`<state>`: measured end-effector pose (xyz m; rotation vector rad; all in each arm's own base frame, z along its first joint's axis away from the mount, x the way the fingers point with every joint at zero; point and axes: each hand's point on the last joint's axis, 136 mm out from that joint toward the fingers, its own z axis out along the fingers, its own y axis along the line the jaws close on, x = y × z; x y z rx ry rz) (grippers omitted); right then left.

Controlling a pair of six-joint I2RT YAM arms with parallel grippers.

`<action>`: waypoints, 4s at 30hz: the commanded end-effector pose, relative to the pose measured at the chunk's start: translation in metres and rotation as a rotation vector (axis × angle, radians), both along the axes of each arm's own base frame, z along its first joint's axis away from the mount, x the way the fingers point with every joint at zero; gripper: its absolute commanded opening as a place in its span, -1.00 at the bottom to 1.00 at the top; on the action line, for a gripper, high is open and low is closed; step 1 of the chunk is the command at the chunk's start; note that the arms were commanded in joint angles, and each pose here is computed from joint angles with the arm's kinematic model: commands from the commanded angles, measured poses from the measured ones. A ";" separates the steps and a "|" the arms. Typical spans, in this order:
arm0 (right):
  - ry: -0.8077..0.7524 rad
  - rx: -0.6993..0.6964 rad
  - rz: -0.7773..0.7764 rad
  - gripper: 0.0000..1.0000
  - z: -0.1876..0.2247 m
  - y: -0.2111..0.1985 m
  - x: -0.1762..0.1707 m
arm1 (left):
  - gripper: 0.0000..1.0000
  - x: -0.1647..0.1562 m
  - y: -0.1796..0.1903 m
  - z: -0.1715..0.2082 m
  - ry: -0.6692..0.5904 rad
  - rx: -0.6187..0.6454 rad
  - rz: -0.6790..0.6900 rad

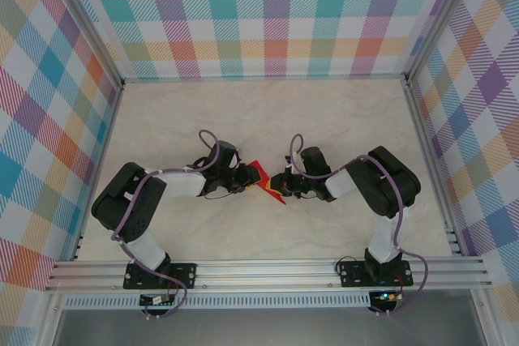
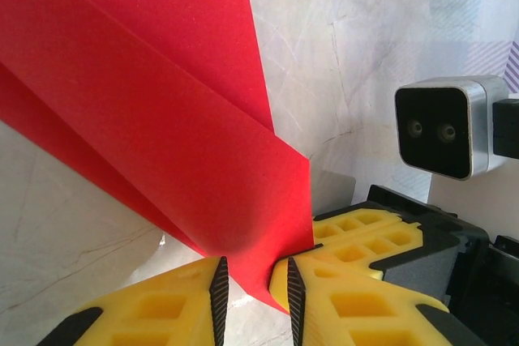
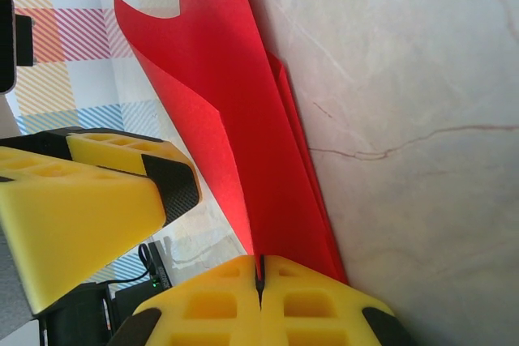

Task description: Fold a paper plane with a square sheet of paper (pick it up from the middle)

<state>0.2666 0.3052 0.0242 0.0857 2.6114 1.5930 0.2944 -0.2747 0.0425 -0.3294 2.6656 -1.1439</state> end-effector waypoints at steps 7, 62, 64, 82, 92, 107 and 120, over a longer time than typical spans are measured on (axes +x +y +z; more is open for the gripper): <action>0.068 -0.030 0.004 -1.00 -0.014 -0.003 -0.004 | -0.45 0.005 -0.020 0.013 -0.064 -0.050 -0.065; -0.342 -0.231 0.279 -0.45 0.018 -0.019 -0.012 | -0.63 0.013 -0.012 -0.019 0.048 0.063 0.003; -0.358 -0.244 0.290 -0.45 0.018 -0.016 -0.011 | -0.63 0.013 -0.012 -0.019 0.046 0.063 0.002; -0.374 -0.270 0.385 -0.49 0.003 -0.004 -0.016 | -0.63 0.015 -0.015 -0.015 0.043 0.060 -0.008; -0.349 -0.244 0.396 -0.70 -0.001 -0.002 -0.020 | -0.63 0.018 -0.017 -0.007 0.030 0.057 -0.018; -0.207 -0.092 0.322 -1.00 0.011 -0.004 -0.016 | -0.61 0.014 -0.017 0.012 -0.027 0.025 -0.047; -0.049 -0.018 0.291 -1.00 0.012 0.000 -0.013 | -0.61 0.004 -0.017 0.009 -0.036 -0.019 -0.056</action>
